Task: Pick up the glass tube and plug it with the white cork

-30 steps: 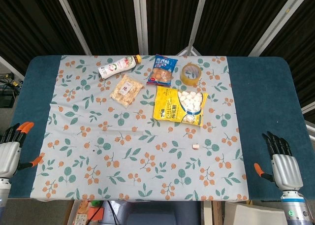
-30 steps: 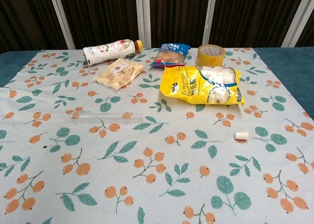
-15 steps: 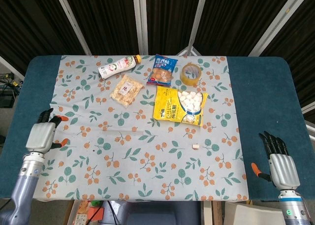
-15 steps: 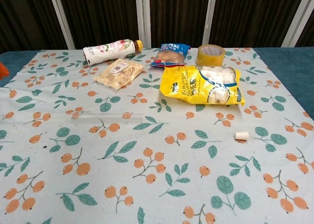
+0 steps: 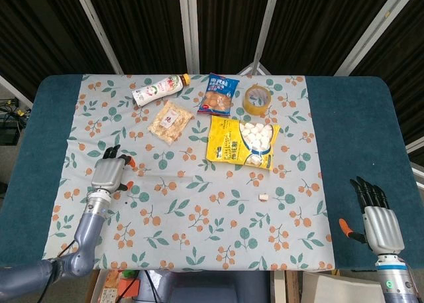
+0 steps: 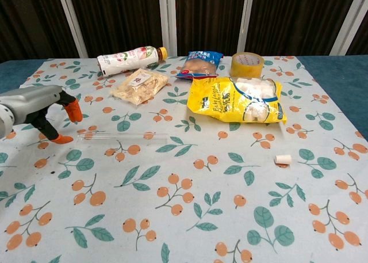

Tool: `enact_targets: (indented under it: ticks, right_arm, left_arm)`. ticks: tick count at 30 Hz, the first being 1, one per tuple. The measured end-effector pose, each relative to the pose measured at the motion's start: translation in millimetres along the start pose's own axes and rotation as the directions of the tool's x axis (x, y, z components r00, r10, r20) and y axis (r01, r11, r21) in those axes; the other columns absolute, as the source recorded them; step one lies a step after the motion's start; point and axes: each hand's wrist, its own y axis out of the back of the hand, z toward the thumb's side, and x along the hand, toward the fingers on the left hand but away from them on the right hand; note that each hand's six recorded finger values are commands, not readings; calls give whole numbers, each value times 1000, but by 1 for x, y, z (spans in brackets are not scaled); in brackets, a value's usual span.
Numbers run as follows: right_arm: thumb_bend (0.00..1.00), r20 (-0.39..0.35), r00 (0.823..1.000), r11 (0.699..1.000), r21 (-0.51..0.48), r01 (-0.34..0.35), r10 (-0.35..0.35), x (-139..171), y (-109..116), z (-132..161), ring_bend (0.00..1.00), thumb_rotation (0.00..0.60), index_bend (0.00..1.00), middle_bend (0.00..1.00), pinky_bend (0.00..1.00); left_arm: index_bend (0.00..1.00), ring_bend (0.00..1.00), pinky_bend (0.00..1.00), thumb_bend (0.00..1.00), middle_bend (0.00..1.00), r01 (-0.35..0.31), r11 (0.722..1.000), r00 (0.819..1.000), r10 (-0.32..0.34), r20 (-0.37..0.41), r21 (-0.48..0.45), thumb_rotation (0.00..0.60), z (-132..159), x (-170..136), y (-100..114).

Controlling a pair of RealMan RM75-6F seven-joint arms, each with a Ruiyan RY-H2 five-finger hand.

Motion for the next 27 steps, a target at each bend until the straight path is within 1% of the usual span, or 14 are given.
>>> enact_targets:
  ticks: [6,12,18,27]
  right_arm:
    - [348,6,1000,1000,-6,1,-1,0,1,-1,0,600,0,0,0]
    - [348,5,1000,1000,-10,2,-2,0,1,-1,0,600,0,0,0]
    - [347,5,1000,1000,-14,2,-2,0,1,0,0,600,0,0,0]
    - [348,6,1000,1000,-19,5,-5,2,2,0,0,600,0,0,0]
  left_arm:
    - [444,0,0,366,361,11,1000,999,-10,31,-7,600,30,10,-10]
    - [480,0,0,390,365,-1,1000,998,2,59,-19,600,51,17,-8]
    - [487,0,0,394,368,11,1000,997,-10,79,-10,600,64,18,-13]
    - [502,0,0,396,369,22,1000,997,-22,73,-5,600,71,20,-17]
